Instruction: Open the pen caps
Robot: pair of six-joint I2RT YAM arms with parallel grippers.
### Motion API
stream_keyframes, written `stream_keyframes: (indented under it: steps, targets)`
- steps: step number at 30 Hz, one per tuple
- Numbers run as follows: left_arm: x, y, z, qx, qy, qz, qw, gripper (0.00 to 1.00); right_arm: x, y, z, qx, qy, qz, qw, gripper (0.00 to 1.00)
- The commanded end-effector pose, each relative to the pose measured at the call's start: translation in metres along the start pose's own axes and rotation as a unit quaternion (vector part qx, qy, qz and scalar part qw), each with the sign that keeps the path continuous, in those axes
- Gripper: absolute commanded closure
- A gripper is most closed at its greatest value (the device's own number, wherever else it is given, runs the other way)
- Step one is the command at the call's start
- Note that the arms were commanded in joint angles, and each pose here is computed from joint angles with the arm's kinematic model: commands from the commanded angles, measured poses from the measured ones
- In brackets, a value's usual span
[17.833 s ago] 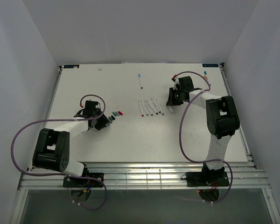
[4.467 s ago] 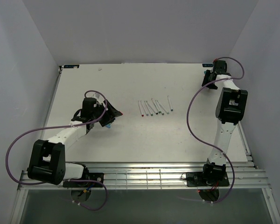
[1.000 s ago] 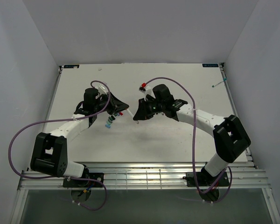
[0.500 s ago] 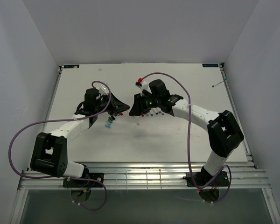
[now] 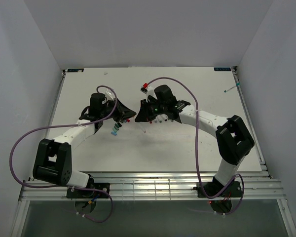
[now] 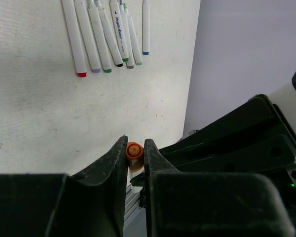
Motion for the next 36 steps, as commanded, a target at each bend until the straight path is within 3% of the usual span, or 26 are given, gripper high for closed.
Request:
stream_keyframes:
  steps: [1, 6, 14, 26, 36]
  targets:
    - [-0.044, -0.006, -0.026, -0.052, 0.031, 0.04, 0.997, 1.0, 0.011, 0.001, 0.028, 0.027, -0.009, 0.011, 1.0, 0.92]
    - [-0.047, -0.007, -0.049, -0.094, 0.044, 0.033, 0.994, 1.0, 0.021, -0.011, 0.048, 0.033, -0.019, 0.034, 0.999, 0.92]
    - [-0.042, -0.016, -0.098, -0.139, 0.061, 0.037, 0.988, 1.0, 0.061, -0.026, 0.105, 0.071, 0.006, -0.01, 0.997, 0.92]
    - [-0.042, -0.035, -0.12, -0.173, 0.101, 0.036, 0.979, 1.0, 0.099, -0.045, 0.1, 0.057, 0.024, -0.108, 0.992, 0.92]
    - [-0.026, -0.05, -0.138, -0.196, 0.098, 0.022, 0.976, 1.0, 0.115, -0.065, 0.113, 0.049, 0.041, -0.136, 0.989, 0.92]
Point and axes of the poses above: each gripper's point midway between its finger pads, its own y axis out along the fingers, its own x axis along the line the jaws close on, z = x × y, the point moved 2 cm from there along -y, back along the fingers, and after that the axes turned 6 degrees about -y, right-handed, at the moved point
